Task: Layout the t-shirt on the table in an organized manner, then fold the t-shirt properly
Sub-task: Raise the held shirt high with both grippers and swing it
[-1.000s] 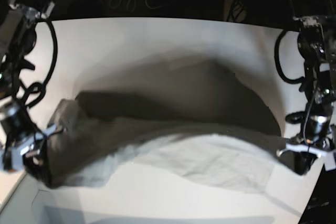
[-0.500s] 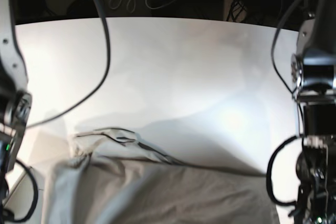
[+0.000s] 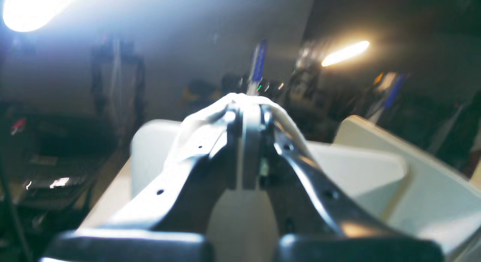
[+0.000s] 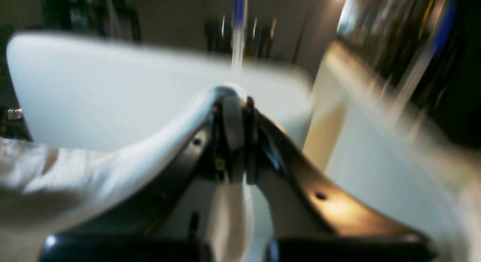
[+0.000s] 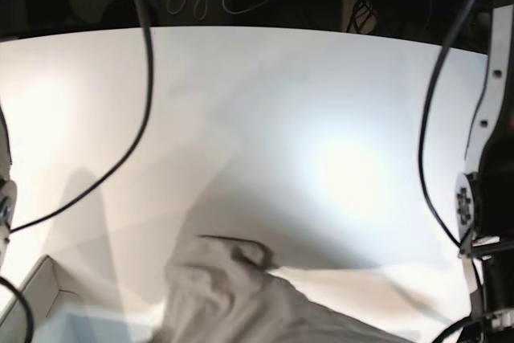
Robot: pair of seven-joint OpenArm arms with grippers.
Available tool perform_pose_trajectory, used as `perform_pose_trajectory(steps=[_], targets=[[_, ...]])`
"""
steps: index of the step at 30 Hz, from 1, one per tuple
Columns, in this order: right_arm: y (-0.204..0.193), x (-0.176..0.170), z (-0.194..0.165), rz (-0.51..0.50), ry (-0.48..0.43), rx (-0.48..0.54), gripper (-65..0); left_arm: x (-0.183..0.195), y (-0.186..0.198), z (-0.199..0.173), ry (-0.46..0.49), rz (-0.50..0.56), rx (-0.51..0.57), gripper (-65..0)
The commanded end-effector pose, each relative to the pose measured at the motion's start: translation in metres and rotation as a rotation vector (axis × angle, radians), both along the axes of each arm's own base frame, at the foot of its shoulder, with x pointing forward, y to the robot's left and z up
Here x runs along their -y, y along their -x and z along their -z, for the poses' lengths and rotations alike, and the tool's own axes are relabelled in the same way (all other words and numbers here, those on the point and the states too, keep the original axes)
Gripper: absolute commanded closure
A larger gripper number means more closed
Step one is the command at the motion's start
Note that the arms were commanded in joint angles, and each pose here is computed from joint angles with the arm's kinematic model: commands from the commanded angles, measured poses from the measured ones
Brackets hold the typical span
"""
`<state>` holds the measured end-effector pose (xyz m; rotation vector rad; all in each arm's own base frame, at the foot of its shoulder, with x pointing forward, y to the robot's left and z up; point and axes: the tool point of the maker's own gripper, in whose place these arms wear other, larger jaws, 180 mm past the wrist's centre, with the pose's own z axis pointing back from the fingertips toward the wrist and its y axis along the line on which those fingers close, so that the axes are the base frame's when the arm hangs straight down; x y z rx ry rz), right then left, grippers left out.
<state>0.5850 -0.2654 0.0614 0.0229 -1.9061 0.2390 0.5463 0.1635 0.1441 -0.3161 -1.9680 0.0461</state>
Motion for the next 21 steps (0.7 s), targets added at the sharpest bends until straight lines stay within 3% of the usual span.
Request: perform_pose_trajectory(steps=[1,6,10,15,21], targets=[[0.020,0.008,-0.059,0.014,-0.003,0.148,0.0,0.000,0.021,-0.037,-0.004,-0.002,0.110,0.0],[0.068,0.015,-0.120,0.066,0.058,0.283,0.0,0.011,0.023,0.026,-0.036,0.020,0.018,0.0],[0.080,0.018,-0.062,0.092,0.084,0.229,0.0,0.017,0.022,0.087,-0.045,0.033,-0.078,0.0],[0.096,0.012,0.045,0.093,0.121,0.084,0.0,0.020,0.029,0.163,-0.048,0.045,-0.204,0.0],[0.144,0.001,0.163,0.095,0.092,-0.089,0.0,0.015,0.058,0.244,-0.029,0.041,-0.335,0.0]])
